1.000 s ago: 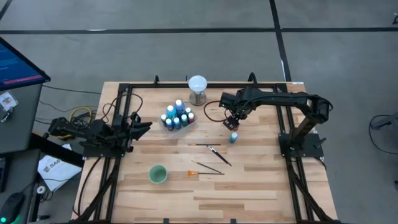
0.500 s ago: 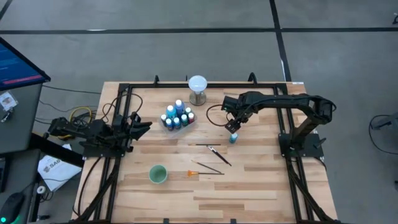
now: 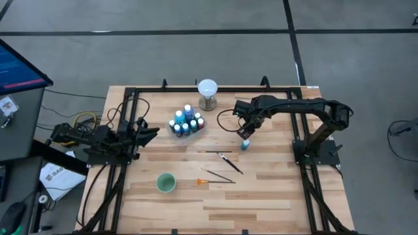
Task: Pick & Place Paint Supplies
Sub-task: Put the small red bottle into the white bin
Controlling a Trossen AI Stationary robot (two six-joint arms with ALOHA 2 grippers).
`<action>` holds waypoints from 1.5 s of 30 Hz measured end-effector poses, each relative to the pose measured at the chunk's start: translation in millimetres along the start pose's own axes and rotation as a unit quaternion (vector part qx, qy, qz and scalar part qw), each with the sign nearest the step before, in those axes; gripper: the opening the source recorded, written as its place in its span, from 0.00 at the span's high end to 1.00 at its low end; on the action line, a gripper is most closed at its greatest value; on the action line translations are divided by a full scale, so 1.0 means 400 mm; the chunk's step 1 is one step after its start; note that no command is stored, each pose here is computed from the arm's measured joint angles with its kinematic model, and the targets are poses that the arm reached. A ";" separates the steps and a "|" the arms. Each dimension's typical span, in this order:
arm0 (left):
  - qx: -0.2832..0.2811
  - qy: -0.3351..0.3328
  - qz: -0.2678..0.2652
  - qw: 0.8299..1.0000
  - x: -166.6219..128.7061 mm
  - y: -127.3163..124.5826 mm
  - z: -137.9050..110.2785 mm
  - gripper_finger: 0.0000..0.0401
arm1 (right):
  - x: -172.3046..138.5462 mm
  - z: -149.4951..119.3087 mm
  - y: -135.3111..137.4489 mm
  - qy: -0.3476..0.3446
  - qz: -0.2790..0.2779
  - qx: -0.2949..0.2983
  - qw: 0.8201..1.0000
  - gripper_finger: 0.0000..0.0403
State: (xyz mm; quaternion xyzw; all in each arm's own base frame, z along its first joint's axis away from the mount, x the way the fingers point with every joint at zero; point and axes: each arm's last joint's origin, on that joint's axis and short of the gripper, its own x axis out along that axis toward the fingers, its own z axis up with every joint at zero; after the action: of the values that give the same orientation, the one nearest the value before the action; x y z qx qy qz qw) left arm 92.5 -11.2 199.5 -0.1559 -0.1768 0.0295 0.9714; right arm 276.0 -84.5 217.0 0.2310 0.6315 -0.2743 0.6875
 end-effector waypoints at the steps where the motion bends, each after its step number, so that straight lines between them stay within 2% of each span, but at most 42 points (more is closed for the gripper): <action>1: 0.000 0.000 0.000 1.000 0.000 0.000 0.000 1.00 | 0.000 0.000 0.000 0.000 0.002 -0.001 1.000 0.73; 6: 0.000 -0.001 0.000 1.000 0.000 0.000 0.000 1.00 | -0.031 0.017 0.014 -0.019 0.015 -0.005 1.000 0.73; 15: -0.001 -0.003 -0.001 1.000 0.000 0.000 0.001 1.00 | -0.233 0.110 0.042 -0.158 0.066 -0.012 0.985 0.73; 18: -0.001 -0.003 -0.001 1.000 0.000 0.000 0.001 1.00 | -0.282 0.144 0.076 -0.200 0.086 -0.022 0.976 0.73; 23: -0.001 -0.004 -0.001 1.000 0.000 0.000 0.002 1.00 | -0.308 0.194 0.166 -0.206 0.100 -0.053 0.972 0.73; 29: 0.000 0.001 0.000 1.000 0.002 0.000 -0.001 1.00 | -0.296 0.254 0.302 -0.211 0.112 -0.108 0.965 0.73; 32: 0.000 0.000 0.000 1.000 0.002 -0.001 -0.001 1.00 | -0.292 0.282 0.344 -0.218 0.119 -0.122 0.961 0.73; 36: 0.001 0.004 0.001 1.000 0.004 -0.001 -0.003 1.00 | -0.235 0.318 0.372 -0.214 0.118 -0.124 0.962 0.73; 45: 0.005 0.014 0.003 1.000 0.008 -0.001 -0.009 1.00 | -0.111 0.352 0.391 -0.160 0.097 -0.123 0.975 0.73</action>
State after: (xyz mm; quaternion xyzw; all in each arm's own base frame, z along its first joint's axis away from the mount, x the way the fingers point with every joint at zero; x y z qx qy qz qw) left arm 96.9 -12.2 197.5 -0.1522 -0.1624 0.0311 0.9744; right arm 482.6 -58.0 270.0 0.1580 0.5169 -0.1602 0.8259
